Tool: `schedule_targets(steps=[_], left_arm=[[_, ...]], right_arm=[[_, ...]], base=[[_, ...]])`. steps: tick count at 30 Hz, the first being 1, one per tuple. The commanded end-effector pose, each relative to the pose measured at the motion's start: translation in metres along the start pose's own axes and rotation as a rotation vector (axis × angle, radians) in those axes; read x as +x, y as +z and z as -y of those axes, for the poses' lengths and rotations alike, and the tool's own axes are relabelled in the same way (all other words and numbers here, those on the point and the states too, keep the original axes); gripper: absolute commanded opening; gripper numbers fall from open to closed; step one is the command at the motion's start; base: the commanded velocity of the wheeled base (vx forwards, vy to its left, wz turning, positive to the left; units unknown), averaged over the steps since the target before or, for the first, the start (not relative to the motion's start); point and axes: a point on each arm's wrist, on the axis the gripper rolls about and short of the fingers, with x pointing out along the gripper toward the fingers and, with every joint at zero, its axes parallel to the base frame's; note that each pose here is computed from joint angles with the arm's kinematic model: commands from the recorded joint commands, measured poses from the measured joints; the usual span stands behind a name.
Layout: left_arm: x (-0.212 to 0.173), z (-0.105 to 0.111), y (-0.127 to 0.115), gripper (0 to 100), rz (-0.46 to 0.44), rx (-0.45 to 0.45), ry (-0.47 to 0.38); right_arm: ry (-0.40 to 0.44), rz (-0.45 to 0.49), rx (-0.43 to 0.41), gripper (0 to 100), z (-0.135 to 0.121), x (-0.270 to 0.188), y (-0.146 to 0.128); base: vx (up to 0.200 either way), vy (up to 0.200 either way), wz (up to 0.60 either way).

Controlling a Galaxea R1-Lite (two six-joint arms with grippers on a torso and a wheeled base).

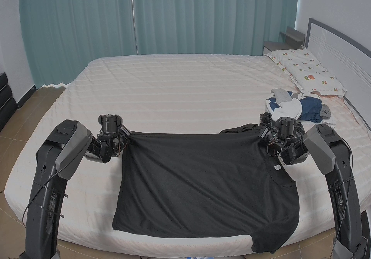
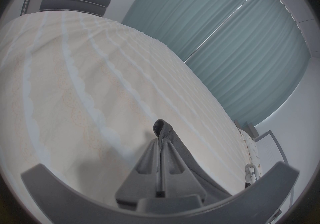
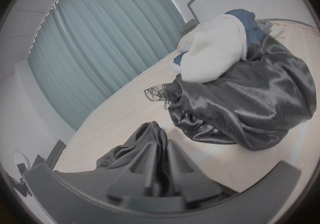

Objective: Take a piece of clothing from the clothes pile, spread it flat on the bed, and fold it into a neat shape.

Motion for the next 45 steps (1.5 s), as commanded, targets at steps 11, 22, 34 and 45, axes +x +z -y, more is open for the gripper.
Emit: schedule_targets(steps=[11,22,34,45], left_arm=[[-0.001,-0.004,-0.001,100,-0.011,0.001,0.012],[-0.073,0.015,0.024,100,-0.019,-0.012,-0.020],[-0.148,-0.007,0.012,100,-0.177,0.016,0.046],[-0.235,-0.015,-0.045,100,-0.344,-0.030,0.019]], right_arm=[[-0.017,-0.011,-0.022,100,0.002,-0.013,0.005],[-0.052,0.002,-0.039,100,-0.005,-0.098,0.044],[-0.127,-0.138,0.051,100,0.006,-0.237,0.015],[-0.034,-0.252,0.075,100,0.014,-0.283,-0.019]], base=[[0.000,0.000,0.00],[0.000,0.000,0.00],[0.000,0.000,0.00],[-0.145,0.000,0.00]])
